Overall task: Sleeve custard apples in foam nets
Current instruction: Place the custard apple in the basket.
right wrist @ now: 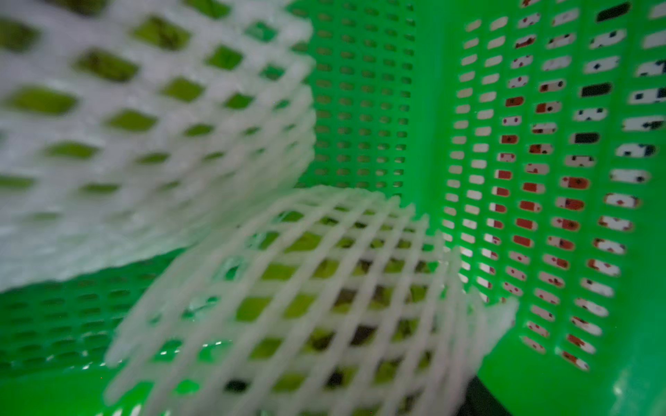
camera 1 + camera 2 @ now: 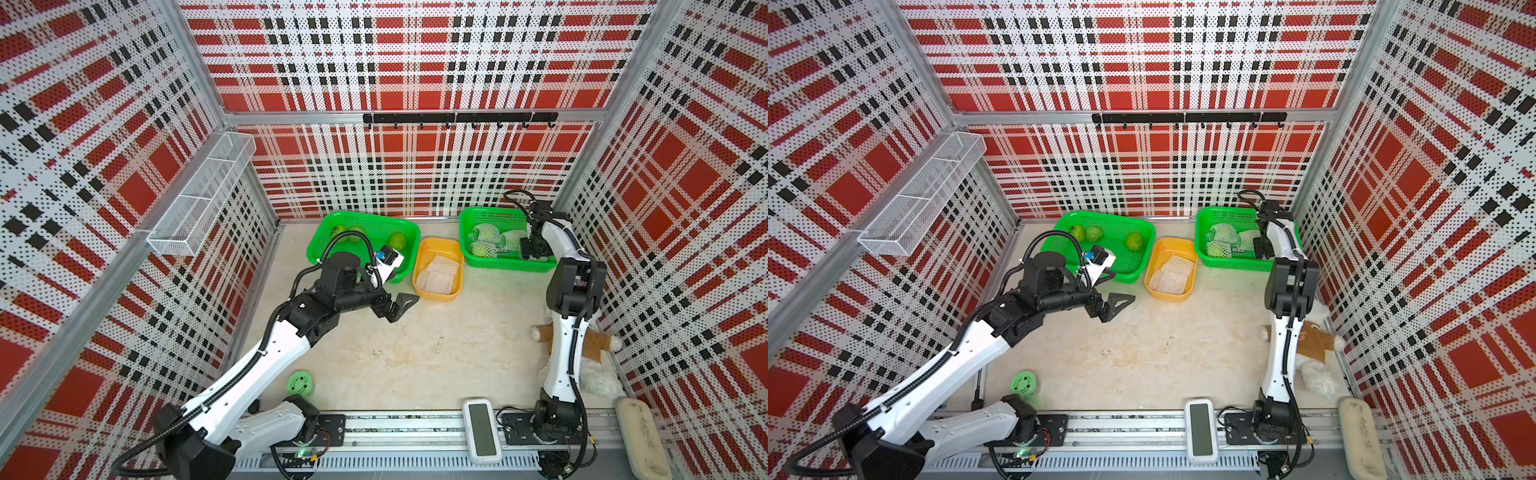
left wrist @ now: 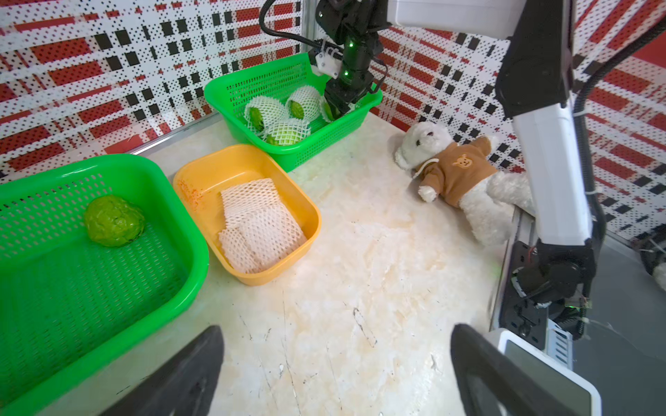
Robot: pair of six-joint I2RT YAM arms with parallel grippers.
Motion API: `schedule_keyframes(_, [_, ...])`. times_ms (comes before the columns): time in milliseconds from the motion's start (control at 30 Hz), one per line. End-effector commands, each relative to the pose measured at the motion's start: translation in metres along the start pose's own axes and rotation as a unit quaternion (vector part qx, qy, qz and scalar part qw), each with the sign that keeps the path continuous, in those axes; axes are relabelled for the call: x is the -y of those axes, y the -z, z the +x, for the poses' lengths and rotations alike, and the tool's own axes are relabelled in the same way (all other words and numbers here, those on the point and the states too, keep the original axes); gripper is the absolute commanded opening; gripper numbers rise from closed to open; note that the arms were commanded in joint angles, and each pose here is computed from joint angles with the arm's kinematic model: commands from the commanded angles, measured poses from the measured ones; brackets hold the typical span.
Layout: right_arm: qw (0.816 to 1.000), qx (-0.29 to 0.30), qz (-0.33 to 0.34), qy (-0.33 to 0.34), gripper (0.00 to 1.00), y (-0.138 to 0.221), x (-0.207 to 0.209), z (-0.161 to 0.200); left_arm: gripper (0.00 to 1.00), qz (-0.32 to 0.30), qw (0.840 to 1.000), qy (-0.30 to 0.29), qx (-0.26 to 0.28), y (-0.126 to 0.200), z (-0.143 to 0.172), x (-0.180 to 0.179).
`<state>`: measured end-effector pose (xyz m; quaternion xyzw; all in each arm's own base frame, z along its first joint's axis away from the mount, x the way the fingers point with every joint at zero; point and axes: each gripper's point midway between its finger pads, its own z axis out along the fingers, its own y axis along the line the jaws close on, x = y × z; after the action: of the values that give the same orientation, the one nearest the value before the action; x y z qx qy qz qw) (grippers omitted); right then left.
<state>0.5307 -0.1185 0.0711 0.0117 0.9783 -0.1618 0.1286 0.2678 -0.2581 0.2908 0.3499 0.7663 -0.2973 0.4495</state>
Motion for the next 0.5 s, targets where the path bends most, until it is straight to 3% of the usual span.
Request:
schedule_keyframes(0, [1.000, 0.001, -0.003, 0.012, 0.67, 0.009, 0.001, -0.004, 0.99, -0.062, 0.998, 0.010, 0.011, -0.010, -0.020, -0.028])
schedule_keyframes(200, [0.999, 0.032, -0.014, 0.009, 0.86, 0.040, 0.007, -0.016, 0.99, -0.156, 0.984, 0.086, -0.028, -0.049, -0.013, -0.103])
schedule_keyframes(467, [0.997, 0.067, -0.033, 0.001, 0.99, 0.096, 0.017, -0.020, 0.99, -0.259, 0.949, 0.153, -0.092, -0.104, 0.009, -0.216])
